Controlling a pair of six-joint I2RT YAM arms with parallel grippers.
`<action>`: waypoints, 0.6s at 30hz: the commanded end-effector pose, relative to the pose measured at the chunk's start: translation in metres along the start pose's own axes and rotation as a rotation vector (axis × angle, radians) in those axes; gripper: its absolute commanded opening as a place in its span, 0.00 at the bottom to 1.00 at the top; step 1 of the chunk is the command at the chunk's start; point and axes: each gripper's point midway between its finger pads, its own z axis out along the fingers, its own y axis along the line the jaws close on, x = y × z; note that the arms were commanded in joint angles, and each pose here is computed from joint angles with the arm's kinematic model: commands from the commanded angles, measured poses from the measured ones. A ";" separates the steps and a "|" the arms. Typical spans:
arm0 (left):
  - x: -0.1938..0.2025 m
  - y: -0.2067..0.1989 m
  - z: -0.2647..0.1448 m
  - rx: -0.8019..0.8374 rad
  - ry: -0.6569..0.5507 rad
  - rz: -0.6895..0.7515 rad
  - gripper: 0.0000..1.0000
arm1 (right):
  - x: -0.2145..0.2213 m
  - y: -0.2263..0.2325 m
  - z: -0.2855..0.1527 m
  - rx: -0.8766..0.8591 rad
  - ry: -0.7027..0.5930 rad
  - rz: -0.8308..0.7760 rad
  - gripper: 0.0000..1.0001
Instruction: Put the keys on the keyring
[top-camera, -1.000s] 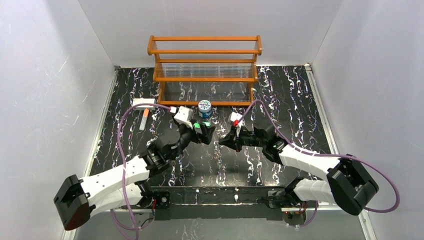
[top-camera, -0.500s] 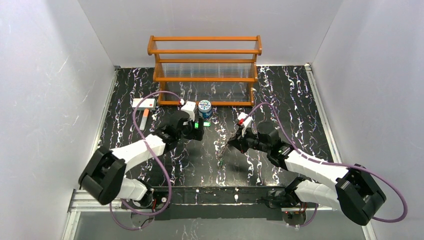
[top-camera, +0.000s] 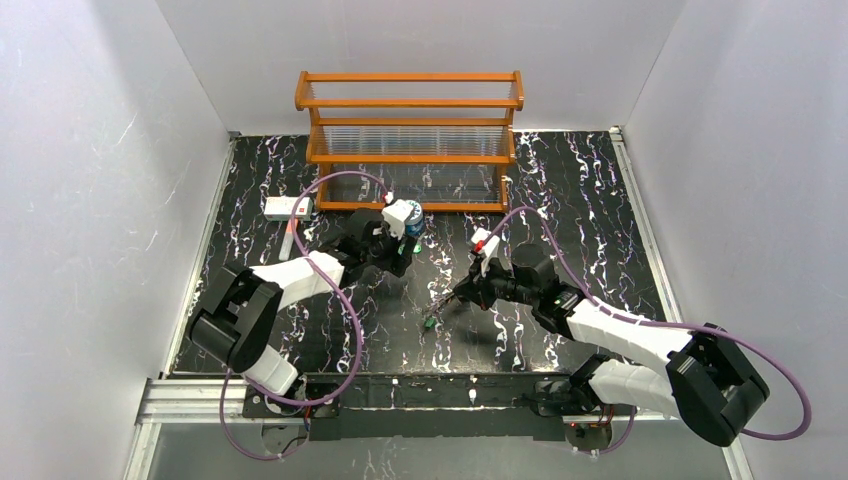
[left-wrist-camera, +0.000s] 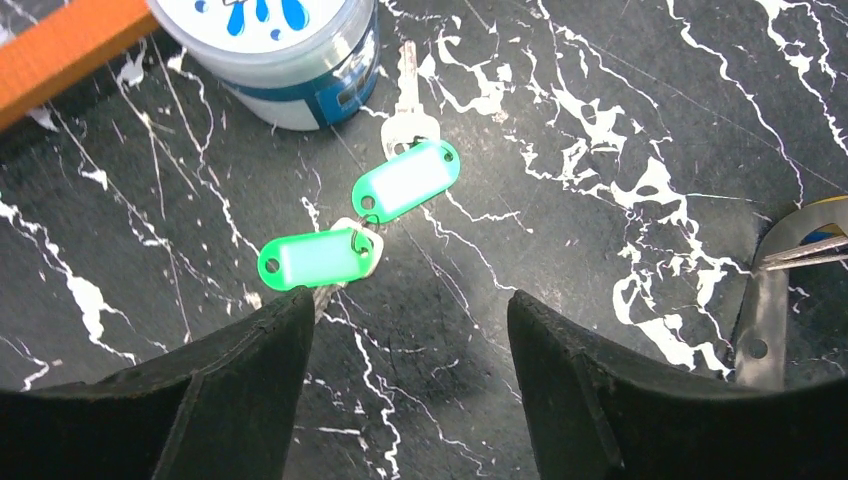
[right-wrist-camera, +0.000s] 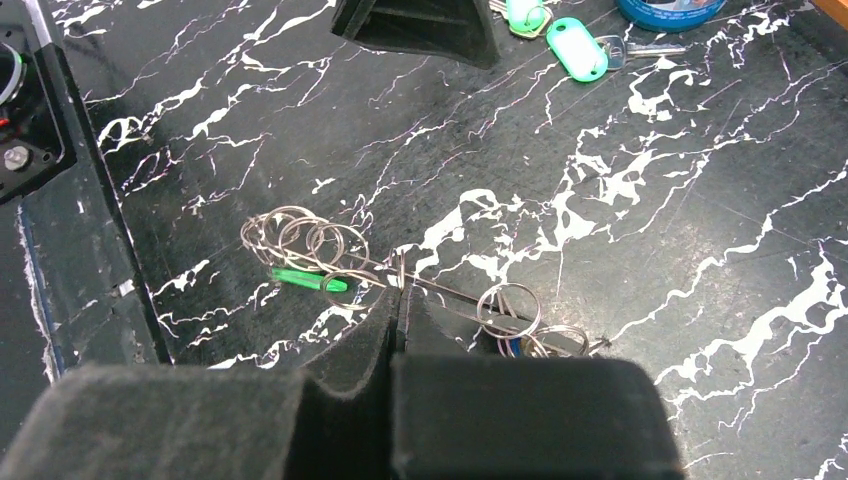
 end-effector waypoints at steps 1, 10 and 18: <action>-0.017 0.005 0.006 0.025 -0.039 0.109 0.68 | -0.022 0.006 0.001 -0.040 -0.051 -0.041 0.01; -0.011 0.018 0.030 0.021 0.020 0.109 0.44 | -0.023 0.009 -0.002 -0.052 -0.060 -0.045 0.01; -0.008 0.019 0.040 0.031 0.033 0.111 0.40 | -0.022 0.012 -0.002 -0.066 -0.056 -0.041 0.01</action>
